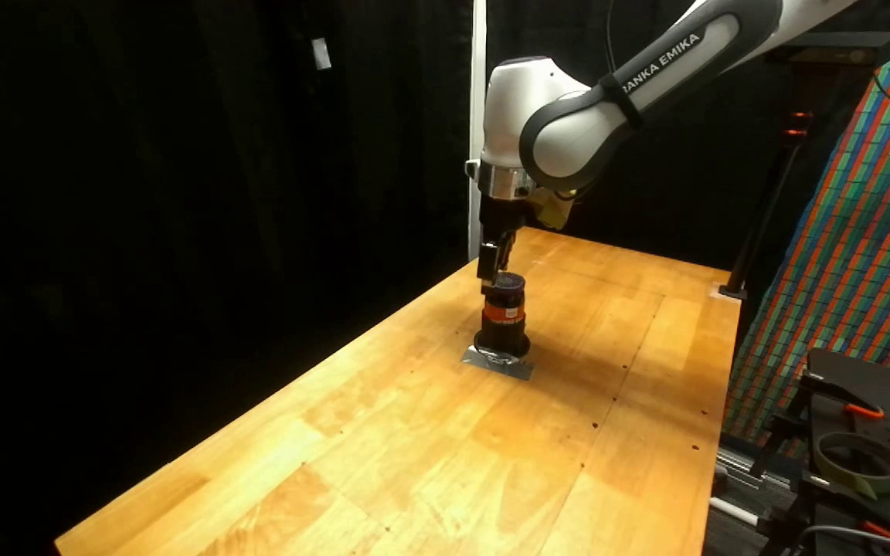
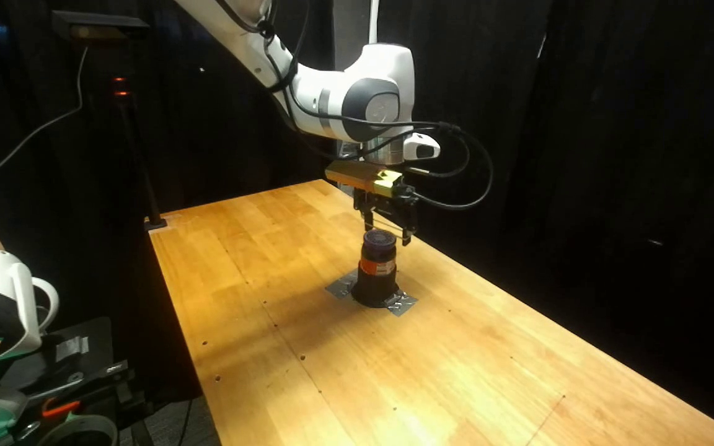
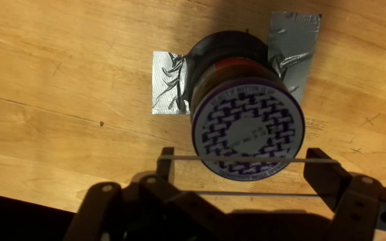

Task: Put the rubber band on the jar.

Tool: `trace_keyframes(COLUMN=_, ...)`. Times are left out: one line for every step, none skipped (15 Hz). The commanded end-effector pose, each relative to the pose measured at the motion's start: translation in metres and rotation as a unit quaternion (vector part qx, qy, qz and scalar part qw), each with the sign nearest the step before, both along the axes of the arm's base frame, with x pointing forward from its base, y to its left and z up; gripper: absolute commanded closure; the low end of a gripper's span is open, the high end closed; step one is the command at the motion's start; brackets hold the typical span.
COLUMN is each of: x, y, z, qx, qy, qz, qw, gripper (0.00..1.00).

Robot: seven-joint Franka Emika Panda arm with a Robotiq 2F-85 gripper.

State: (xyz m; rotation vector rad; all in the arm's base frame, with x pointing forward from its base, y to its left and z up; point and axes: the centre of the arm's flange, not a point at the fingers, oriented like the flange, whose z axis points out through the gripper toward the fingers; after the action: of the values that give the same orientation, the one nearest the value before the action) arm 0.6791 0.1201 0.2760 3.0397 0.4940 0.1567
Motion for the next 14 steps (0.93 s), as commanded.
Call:
trace_keyframes(x=0.022, y=-0.002, z=-0.005, qx=-0.002, qy=-0.011, qz=-0.002, qw=0.9999, gripper=0.0)
trace_keyframes(x=0.023, y=-0.002, z=-0.008, qx=-0.003, qy=-0.009, qz=-0.004, qw=0.9999, gripper=0.0)
trace_keyframes(x=0.024, y=-0.002, z=-0.01, qx=-0.002, qy=-0.006, qz=-0.003, qw=1.0, gripper=0.0)
trace_keyframes(x=0.024, y=-0.003, z=-0.014, qx=-0.004, qy=-0.003, qz=-0.003, qw=1.0, gripper=0.0)
trace_keyframes(x=0.025, y=-0.004, z=-0.017, qx=-0.005, qy=-0.003, qz=-0.005, qw=1.0, gripper=0.0)
trace_keyframes(x=0.024, y=-0.004, z=-0.02, qx=-0.004, qy=0.002, qz=-0.005, qw=1.0, gripper=0.0)
trace_keyframes(x=0.022, y=-0.004, z=-0.023, qx=-0.003, qy=0.008, qz=-0.004, qw=1.0, gripper=0.0)
trace_keyframes(x=0.019, y=-0.005, z=-0.025, qx=-0.001, qy=0.016, qz=-0.004, qw=0.9999, gripper=0.0)
trace_keyframes(x=0.015, y=-0.005, z=-0.026, qx=-0.002, qy=0.025, qz=-0.007, qw=0.9997, gripper=0.0)
trace_keyframes(x=0.008, y=-0.006, z=-0.024, qx=-0.006, qy=0.032, qz=-0.008, qw=0.9995, gripper=0.0)
trace_keyframes(x=0.003, y=-0.007, z=-0.021, qx=-0.008, qy=0.036, qz=-0.009, qw=0.9993, gripper=0.0)
trace_keyframes(x=-0.004, y=-0.01, z=-0.016, qx=-0.008, qy=0.037, qz=-0.013, qw=0.9992, gripper=0.0)
trace_keyframes(x=-0.007, y=-0.012, z=-0.014, qx=-0.007, qy=0.038, qz=-0.015, qw=0.9991, gripper=0.0)
trace_keyframes(x=-0.013, y=-0.018, z=-0.011, qx=-0.004, qy=0.04, qz=-0.02, qw=0.999, gripper=0.0)
